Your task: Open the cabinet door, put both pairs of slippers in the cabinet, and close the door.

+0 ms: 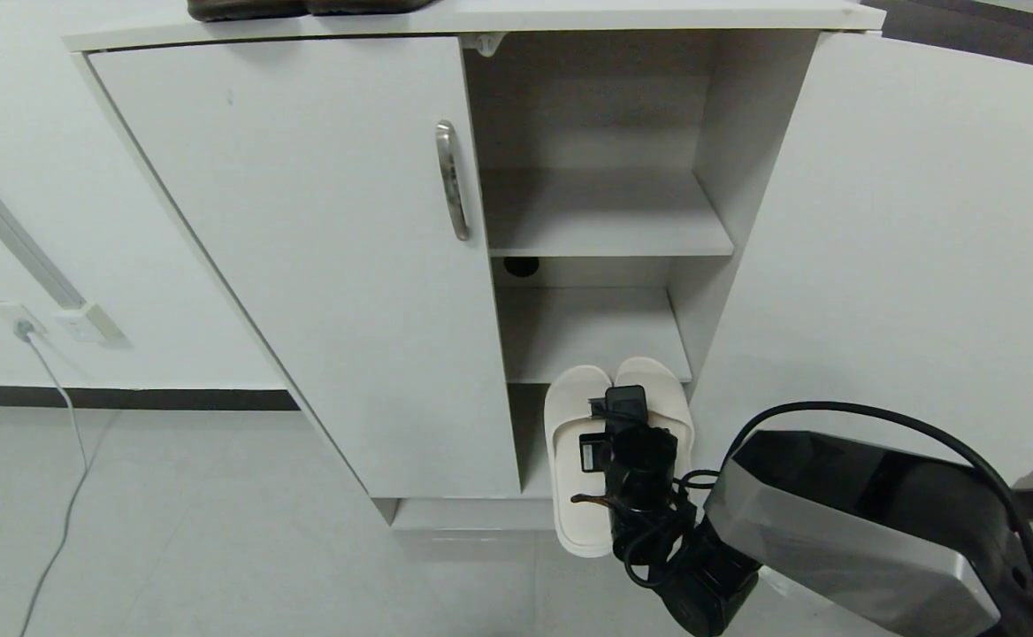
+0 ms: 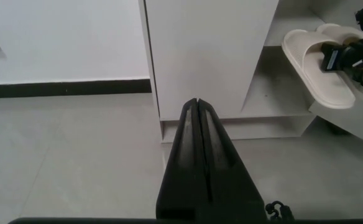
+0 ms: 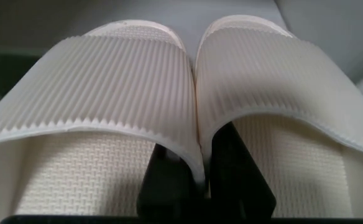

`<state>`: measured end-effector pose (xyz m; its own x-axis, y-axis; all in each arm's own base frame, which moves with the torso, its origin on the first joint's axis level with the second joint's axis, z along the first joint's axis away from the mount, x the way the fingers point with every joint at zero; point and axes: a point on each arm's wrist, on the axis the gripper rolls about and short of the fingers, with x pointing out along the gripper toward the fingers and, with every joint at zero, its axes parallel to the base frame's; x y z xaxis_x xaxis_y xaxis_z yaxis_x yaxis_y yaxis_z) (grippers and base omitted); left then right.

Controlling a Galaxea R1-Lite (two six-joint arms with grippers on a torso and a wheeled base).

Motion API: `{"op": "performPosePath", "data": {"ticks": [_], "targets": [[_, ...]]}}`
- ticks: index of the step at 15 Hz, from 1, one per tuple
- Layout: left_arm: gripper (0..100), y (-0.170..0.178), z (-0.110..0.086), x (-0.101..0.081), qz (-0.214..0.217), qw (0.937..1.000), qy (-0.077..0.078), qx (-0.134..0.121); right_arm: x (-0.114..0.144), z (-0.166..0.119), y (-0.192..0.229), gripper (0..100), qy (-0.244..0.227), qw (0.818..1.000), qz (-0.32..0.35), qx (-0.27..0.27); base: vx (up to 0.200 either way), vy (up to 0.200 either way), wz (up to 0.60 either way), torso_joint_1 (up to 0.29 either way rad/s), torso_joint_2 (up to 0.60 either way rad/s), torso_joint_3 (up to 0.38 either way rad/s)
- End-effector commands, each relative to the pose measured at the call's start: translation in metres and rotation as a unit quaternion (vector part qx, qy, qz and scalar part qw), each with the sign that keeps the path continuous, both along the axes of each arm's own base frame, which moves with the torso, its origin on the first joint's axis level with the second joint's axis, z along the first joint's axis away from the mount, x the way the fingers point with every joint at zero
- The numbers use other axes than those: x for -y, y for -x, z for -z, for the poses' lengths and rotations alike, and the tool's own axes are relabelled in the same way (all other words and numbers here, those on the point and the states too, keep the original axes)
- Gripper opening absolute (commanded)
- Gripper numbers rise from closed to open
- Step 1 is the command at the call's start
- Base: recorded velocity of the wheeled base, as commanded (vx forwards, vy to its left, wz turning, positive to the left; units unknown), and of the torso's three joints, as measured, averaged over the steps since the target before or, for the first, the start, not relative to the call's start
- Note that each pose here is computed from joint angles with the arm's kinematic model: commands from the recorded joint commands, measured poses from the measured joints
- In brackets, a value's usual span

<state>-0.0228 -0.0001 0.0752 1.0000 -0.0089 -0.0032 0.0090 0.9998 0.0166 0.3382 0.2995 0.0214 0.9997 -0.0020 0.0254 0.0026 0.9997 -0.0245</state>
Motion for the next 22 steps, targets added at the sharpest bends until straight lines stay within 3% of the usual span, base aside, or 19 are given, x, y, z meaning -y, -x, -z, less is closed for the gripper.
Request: {"op": "performPosePath", "data": {"ticks": [1,7,12,19,22], "targets": [[0,0.000,0.000,0.000,0.000,1.0000,0.000,-0.001,-0.001,-0.001,0.001,0,-0.001,1.000,-0.001,0.001,0.200,0.000,0.00,0.007,0.01,-0.002],[0,0.000,0.000,0.000,-0.001,1.0000,0.001,-0.001,0.000,0.004,0.000,0,0.003,1.000,0.000,-0.003,0.200,0.000,0.00,0.003,0.00,0.002],[0,0.000,0.000,0.000,-0.001,1.0000,0.004,0.000,-0.004,0.000,-0.008,0,0.011,1.000,-0.015,-0.011,0.000,0.000,0.00,0.000,0.00,0.000],[0,0.000,0.000,0.000,-0.002,1.0000,0.005,0.000,-0.008,-0.010,-0.072,0,0.021,0.999,0.001,-0.029,0.000,0.000,0.00,0.000,0.00,0.000],[0,0.000,0.000,0.000,-0.002,1.0000,0.005,0.000,-0.011,-0.027,-0.091,0,0.001,1.000,0.010,-0.026,0.000,0.000,0.00,0.000,0.00,0.000]]}}
